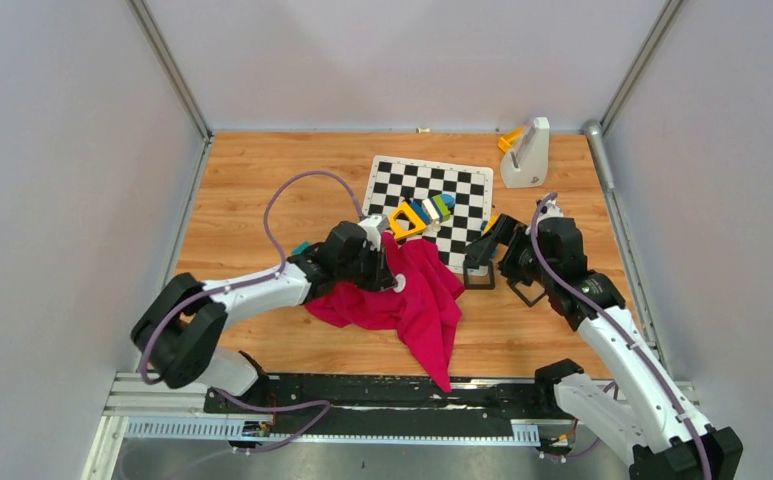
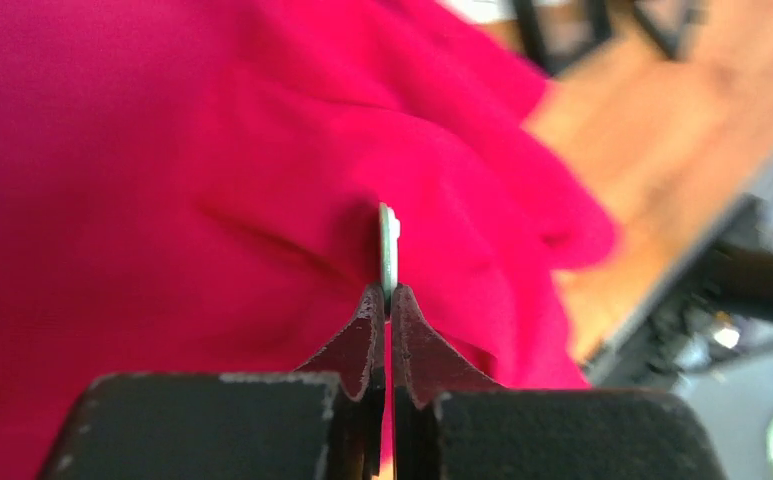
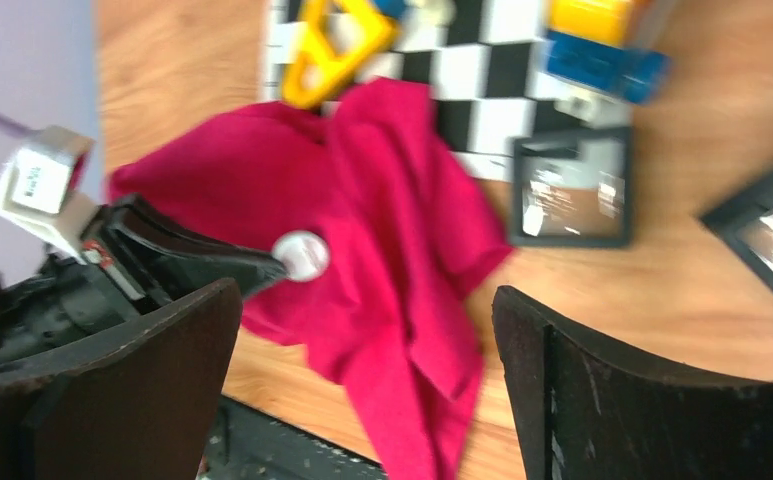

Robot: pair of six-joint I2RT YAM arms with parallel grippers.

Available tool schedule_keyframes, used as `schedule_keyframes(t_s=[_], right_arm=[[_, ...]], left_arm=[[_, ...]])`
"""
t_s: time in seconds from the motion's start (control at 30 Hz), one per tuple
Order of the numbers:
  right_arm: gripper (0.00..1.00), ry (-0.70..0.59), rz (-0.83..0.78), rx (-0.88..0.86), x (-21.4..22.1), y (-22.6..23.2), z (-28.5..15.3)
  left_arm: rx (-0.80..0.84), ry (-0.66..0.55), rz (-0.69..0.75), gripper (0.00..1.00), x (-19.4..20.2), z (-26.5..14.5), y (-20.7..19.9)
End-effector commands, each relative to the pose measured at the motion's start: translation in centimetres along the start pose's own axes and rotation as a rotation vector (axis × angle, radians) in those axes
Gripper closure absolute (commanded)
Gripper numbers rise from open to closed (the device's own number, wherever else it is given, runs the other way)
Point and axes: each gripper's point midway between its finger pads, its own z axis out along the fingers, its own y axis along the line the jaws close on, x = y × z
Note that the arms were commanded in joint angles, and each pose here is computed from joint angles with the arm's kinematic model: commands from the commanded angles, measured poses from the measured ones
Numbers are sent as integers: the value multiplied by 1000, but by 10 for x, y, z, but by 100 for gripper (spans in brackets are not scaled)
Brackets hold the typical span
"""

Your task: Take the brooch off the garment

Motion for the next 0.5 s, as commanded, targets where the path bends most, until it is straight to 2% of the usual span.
schedule_keyframes(t_s=[0.0,0.13,0.27,0.37,0.43,0.47], right_arm=[[0,-7,30,270,-5,-54,-13],[0,-121,123,404,-27,-82,-22],[5,-180,229,516,-37,-102,-19],[14,-171,282,575,-39,-110,-7],[21,-172,307,623,-41,-118,1],[22,-174,317,642,-42,-122,5]], left_arm=[[-442,-33,-55,100,-9,0,95],[-769,-151,-135,100,-29,-45,165],[-964,-253,-115,100,-56,-89,195],[-940,-285,-48,100,-82,-98,183],[-828,-279,11,100,-93,-94,162],[-687,-279,63,100,-101,-88,138]])
